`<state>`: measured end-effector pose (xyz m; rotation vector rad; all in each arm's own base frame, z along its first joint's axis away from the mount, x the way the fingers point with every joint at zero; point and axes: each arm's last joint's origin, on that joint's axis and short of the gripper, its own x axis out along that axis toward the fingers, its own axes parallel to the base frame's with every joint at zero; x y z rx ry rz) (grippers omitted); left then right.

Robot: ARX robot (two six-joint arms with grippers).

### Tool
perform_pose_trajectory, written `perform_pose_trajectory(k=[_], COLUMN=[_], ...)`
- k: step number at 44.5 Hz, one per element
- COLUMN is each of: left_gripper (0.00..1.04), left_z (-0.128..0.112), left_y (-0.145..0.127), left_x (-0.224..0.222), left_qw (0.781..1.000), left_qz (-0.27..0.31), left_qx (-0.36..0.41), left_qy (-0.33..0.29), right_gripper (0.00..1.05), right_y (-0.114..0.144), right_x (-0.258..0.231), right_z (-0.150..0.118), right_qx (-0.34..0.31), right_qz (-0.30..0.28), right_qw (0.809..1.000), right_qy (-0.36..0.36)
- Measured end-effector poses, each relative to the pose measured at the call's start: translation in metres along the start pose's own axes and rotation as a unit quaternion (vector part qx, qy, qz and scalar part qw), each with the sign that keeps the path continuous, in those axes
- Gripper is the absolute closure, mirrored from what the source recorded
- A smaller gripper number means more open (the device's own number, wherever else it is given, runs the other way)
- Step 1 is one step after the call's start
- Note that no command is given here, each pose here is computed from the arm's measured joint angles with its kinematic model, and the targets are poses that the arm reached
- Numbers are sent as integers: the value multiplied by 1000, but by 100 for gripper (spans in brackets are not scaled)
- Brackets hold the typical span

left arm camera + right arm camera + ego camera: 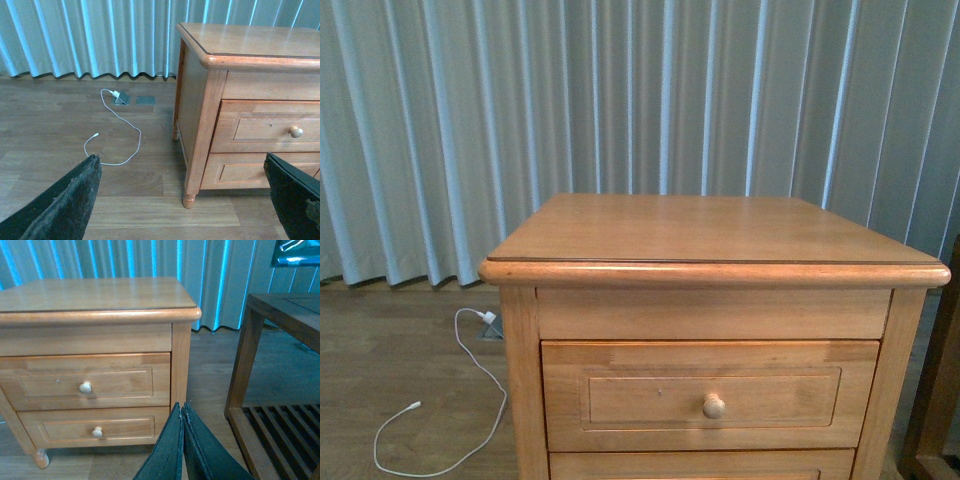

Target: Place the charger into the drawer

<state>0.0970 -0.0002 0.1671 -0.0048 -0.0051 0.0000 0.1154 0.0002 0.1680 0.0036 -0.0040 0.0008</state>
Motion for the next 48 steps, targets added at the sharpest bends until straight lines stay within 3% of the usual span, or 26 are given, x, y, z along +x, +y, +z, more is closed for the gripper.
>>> perform_pose_trajectory(k=[37, 40, 48], left_gripper=[6, 6, 6], left_z=[0, 0, 0], left_y=[0, 0, 0], left_x=[0, 0, 0], left_qw=[1000, 1000, 1000], left_qz=[0, 0, 0], left_qx=[0, 0, 0], left_qy=[0, 0, 0], right_gripper=[102, 87, 59], right_y=[0, 0, 0], right_x=[-18, -18, -18], right_z=[-3, -3, -3], right_qx=[-1, -1, -1], right_qz=[0, 0, 0], right_qw=[1000, 1000, 1000], right_qy=[1, 1, 1])
